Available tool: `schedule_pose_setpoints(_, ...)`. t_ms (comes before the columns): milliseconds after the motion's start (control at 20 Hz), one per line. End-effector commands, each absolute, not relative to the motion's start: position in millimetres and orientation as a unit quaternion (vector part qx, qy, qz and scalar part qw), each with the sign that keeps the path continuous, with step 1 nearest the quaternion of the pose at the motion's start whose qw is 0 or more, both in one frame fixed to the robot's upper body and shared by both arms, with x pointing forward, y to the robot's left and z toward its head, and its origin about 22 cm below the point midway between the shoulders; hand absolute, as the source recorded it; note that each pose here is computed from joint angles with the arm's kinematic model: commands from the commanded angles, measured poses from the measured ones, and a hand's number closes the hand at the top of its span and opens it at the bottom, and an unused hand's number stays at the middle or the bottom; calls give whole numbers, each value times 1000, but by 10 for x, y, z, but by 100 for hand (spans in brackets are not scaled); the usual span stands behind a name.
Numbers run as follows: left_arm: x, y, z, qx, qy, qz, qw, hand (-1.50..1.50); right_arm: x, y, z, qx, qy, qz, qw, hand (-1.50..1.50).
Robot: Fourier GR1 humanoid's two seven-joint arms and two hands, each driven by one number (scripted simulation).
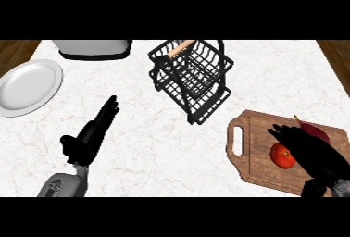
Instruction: Pick the tomato from the cutting board and place it in the tiered basket
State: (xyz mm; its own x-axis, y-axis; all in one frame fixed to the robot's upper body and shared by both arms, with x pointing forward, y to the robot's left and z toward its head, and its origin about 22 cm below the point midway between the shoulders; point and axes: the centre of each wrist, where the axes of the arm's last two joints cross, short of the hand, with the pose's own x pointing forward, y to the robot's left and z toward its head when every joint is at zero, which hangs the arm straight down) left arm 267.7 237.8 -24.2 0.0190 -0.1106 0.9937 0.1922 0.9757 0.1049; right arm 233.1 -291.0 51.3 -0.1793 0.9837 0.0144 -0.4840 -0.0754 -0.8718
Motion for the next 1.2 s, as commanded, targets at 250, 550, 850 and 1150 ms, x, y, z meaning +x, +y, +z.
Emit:
schedule_pose_setpoints(250,2642,2427,-335,-31,-691,-103,715,0,2469,-2909,194,-306,-383,665,564,-150)
schedule_pose_setpoints(550,2665,2231,-101,-35,-689,-96,718,0,2438,-2953,206,-278,-415,660,561,150)
schedule_pose_setpoints(850,2616,2359,-222,-41,-694,-103,712,0,2534,-2907,45,-264,-488,643,528,150)
schedule_pose_setpoints(1150,2606,2481,-238,-31,-688,-105,717,0,2377,-2822,-32,-308,-465,591,583,150)
